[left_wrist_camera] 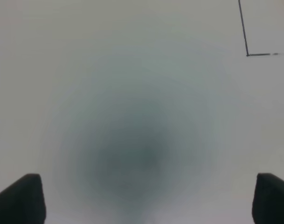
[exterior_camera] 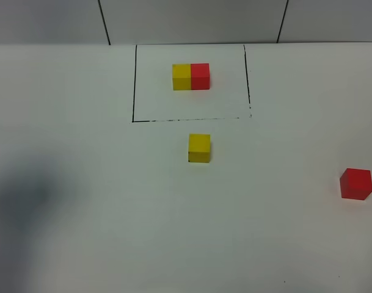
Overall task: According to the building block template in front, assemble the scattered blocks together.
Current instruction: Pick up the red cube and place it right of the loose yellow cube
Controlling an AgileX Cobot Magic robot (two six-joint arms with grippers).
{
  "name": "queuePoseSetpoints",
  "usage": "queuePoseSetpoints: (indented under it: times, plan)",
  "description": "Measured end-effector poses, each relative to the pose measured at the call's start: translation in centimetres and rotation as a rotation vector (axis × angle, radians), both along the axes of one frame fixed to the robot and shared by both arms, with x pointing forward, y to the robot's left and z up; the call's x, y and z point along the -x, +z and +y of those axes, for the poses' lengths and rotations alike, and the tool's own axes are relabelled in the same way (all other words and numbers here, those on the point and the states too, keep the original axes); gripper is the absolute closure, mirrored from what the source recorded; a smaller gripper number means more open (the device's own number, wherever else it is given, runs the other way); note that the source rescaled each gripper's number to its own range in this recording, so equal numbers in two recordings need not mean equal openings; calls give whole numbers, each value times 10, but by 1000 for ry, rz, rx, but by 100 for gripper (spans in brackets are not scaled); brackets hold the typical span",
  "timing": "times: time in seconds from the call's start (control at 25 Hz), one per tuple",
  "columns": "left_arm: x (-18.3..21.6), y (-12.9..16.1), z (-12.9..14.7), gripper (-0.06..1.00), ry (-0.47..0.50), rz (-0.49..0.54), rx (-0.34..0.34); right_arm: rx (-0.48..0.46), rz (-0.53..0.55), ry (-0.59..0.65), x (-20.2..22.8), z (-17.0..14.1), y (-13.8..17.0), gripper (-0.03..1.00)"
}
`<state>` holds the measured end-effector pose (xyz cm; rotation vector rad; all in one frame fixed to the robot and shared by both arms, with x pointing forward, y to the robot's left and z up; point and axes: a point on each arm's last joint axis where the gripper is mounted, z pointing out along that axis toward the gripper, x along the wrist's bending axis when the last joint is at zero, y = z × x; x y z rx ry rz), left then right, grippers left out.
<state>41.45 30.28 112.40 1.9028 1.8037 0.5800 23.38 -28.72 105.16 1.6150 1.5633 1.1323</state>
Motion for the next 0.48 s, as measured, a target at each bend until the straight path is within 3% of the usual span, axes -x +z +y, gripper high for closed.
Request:
queuePoseSetpoints:
  times: [0.48]
  plan:
    - [113, -28, -5, 0, 22, -213, 24, 0, 0, 0, 0, 0, 0, 21]
